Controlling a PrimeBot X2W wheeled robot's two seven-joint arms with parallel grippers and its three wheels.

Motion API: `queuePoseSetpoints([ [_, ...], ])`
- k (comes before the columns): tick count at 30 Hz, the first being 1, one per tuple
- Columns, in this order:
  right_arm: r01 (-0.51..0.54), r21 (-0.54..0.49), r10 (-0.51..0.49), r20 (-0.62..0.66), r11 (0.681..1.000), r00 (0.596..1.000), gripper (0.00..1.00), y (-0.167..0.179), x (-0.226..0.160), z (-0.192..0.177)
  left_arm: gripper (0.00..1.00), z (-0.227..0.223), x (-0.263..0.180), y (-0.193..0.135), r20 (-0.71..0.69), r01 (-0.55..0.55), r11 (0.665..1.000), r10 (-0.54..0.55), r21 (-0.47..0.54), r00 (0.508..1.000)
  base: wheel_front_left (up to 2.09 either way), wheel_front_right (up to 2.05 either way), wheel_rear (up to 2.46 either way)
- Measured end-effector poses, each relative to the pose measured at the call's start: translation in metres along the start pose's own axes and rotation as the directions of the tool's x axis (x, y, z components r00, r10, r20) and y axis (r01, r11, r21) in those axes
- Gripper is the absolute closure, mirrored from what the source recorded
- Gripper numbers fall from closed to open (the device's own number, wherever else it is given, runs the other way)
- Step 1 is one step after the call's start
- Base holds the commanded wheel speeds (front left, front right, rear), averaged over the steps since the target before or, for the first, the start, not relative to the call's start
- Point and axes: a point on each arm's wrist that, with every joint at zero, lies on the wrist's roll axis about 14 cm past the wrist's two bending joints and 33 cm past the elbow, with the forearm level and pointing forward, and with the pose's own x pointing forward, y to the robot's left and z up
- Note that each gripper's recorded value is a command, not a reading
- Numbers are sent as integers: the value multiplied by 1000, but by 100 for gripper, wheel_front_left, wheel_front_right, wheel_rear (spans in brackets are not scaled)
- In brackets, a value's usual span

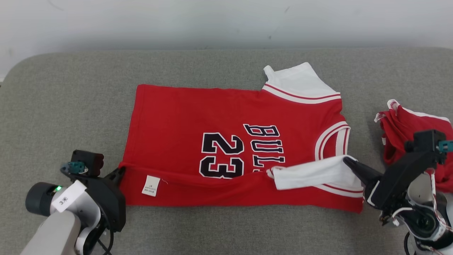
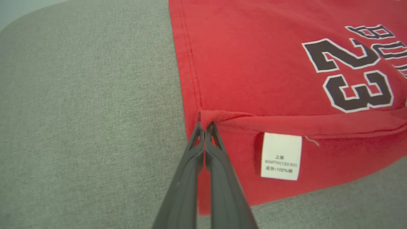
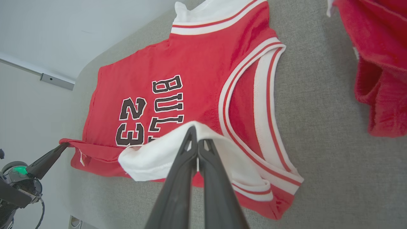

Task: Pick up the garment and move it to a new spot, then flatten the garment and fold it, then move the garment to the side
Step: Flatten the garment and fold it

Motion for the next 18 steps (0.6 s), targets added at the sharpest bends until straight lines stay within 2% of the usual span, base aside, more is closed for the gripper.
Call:
queuePoseSetpoints([
  [16, 52, 19, -51, -49, 998, 997, 100, -3, 47, 0, 100, -10, 13, 15, -35, -62, 997, 61, -39, 998, 0, 0, 0],
  [17, 53, 22, -51, -53, 998, 997, 100, -2, 48, -1, 94, -11, 13, 15, -36, -62, 997, 61, -39, 998, 0, 0, 0],
  [18, 52, 24, -51, -54, 998, 997, 100, -2, 50, -2, 96, -11, 13, 15, -37, -62, 997, 61, -38, 997, 0, 0, 0],
])
